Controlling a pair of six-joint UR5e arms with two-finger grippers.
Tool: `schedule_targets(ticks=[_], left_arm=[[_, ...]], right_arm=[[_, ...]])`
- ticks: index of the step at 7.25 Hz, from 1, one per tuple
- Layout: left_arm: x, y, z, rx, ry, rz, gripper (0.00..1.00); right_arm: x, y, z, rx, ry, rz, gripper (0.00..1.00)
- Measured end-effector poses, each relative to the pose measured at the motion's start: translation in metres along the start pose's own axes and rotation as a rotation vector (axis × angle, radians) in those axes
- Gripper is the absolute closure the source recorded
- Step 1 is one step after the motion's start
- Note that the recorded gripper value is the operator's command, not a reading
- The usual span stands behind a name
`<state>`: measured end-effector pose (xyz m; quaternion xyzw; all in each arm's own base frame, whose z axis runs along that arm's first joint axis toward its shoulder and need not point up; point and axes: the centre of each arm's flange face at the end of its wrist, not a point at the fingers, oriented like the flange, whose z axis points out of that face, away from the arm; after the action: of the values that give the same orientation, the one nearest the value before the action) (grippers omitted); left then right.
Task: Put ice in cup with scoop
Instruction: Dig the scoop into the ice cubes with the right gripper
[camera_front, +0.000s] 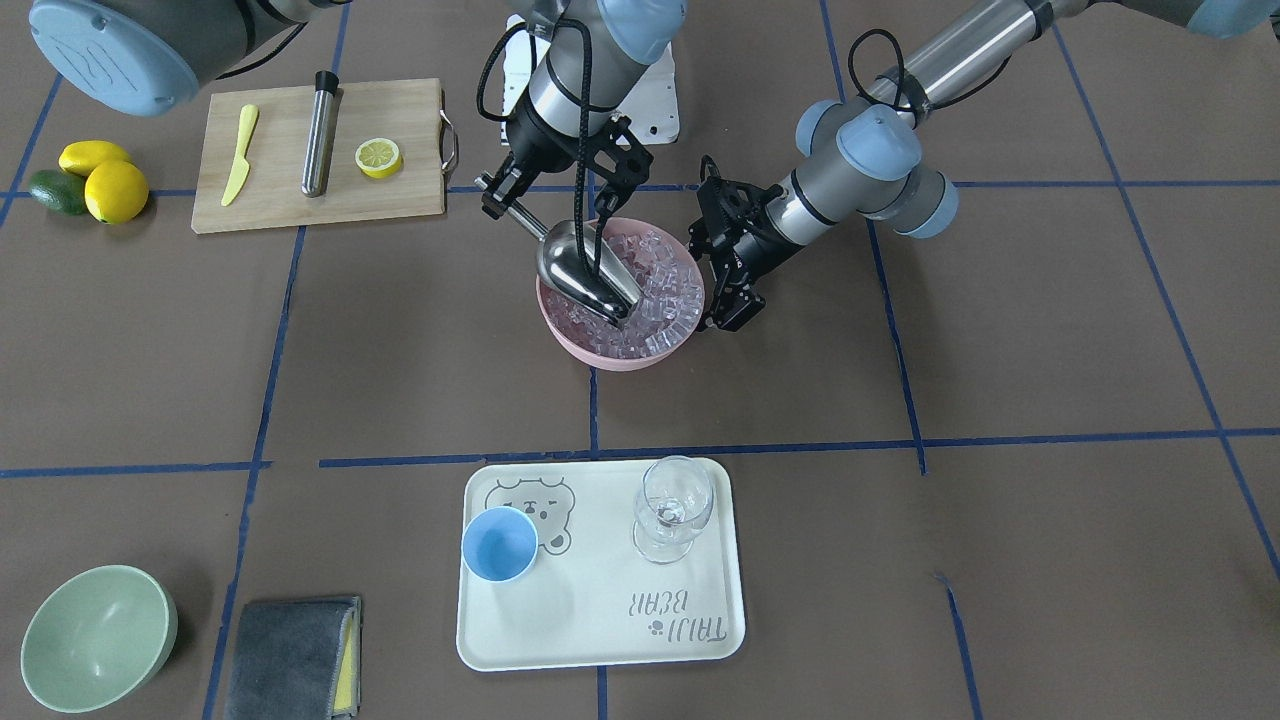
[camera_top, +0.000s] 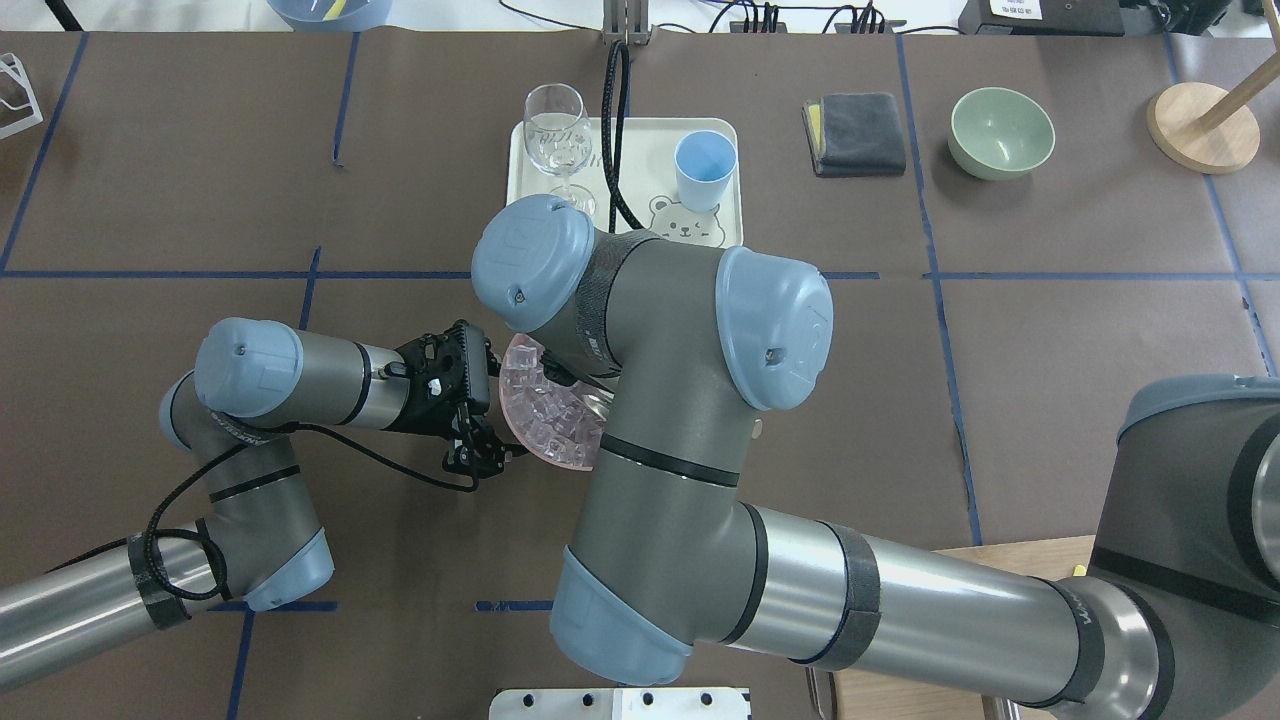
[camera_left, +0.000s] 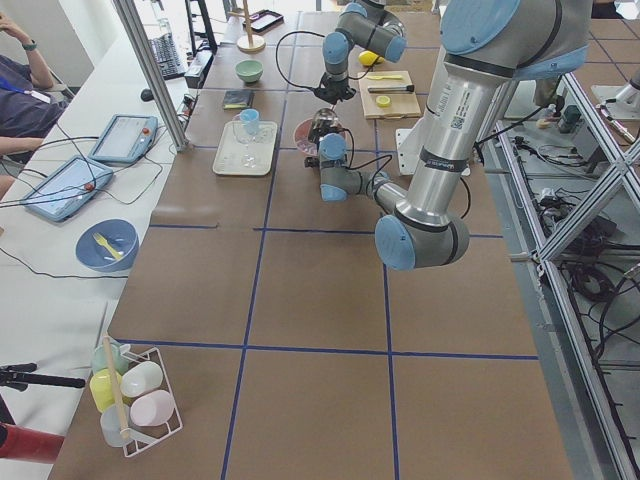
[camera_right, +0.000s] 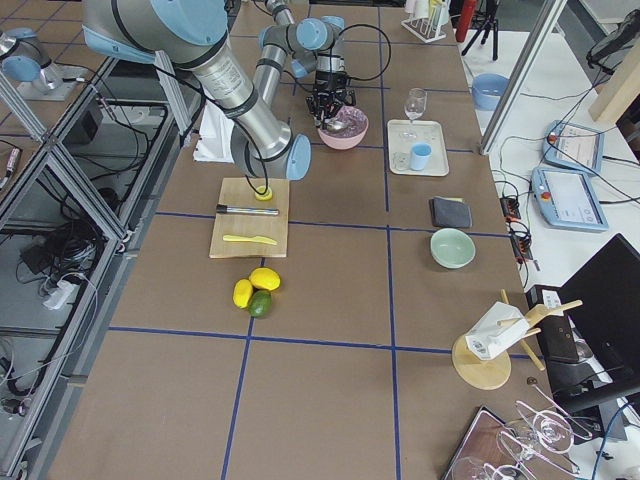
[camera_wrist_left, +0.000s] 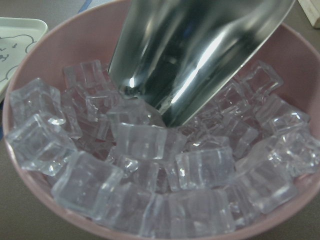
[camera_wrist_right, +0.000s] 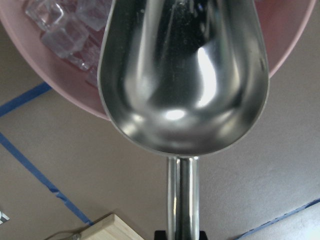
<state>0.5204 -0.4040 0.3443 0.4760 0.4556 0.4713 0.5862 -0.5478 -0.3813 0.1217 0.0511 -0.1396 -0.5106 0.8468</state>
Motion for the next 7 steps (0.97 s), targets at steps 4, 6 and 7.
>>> schedule_targets(ticks=[4,6,7], left_arm=[[0.000,-0.001,0.000,0.002,0.000,0.001,0.00],[0.000,-0.001,0.000,0.002,0.000,0.001,0.00],[0.000,-0.001,0.000,0.002,-0.001,0.001,0.00]], right_arm=[[-0.007,-0.015,0.020,0.038,0.014,-0.001,1.00],[-0.009,-0.015,0.037,0.087,0.019,0.008,1.00],[-0.009,-0.010,0.041,0.109,0.018,0.012,1.00]])
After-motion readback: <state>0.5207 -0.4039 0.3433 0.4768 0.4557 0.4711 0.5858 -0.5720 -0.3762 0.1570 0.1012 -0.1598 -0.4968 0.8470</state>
